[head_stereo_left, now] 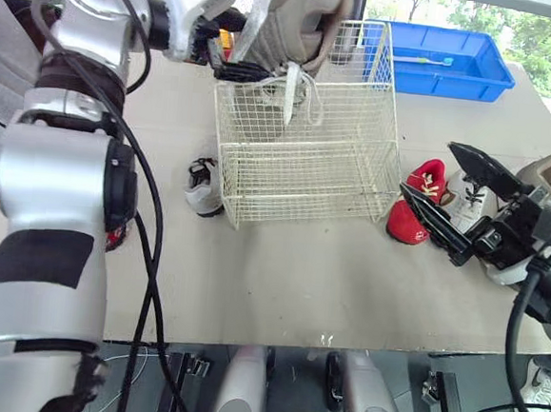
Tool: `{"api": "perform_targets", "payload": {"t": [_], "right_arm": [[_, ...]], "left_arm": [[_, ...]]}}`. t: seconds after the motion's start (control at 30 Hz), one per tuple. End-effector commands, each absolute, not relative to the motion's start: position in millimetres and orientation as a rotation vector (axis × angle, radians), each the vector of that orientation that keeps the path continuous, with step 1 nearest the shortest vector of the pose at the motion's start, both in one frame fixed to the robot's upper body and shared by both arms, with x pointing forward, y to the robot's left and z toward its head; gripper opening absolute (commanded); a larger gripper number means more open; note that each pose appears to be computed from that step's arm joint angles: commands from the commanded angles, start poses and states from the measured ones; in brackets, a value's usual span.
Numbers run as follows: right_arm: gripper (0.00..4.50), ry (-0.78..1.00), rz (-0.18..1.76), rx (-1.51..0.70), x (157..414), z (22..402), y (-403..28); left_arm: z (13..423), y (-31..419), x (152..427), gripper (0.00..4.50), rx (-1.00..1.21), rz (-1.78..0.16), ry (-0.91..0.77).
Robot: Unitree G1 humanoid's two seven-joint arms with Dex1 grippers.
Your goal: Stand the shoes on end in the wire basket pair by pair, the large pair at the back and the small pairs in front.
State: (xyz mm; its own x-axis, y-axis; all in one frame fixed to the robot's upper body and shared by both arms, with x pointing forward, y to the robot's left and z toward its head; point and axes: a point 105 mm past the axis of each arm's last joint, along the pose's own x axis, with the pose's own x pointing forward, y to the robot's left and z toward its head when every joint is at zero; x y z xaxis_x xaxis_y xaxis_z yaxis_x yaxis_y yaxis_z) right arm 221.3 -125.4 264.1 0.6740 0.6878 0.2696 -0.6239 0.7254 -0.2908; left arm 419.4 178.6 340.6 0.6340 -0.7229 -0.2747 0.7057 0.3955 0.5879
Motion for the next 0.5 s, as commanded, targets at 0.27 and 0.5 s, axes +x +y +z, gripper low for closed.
{"api": "perform_targets", "payload": {"t": [0.27, 0.5], "right_arm": [[3.60, -0.366, 0.774, -0.210, 229, 266, -124], [3.60, -0.313, 0.764, -0.241, 236, 260, -129]], "left_arm": [[385, 194, 391, 4.44, 0.546, -0.978, -0.266], [350, 198, 382, 4.44, 0.283, -1.074, -0.294]]}}
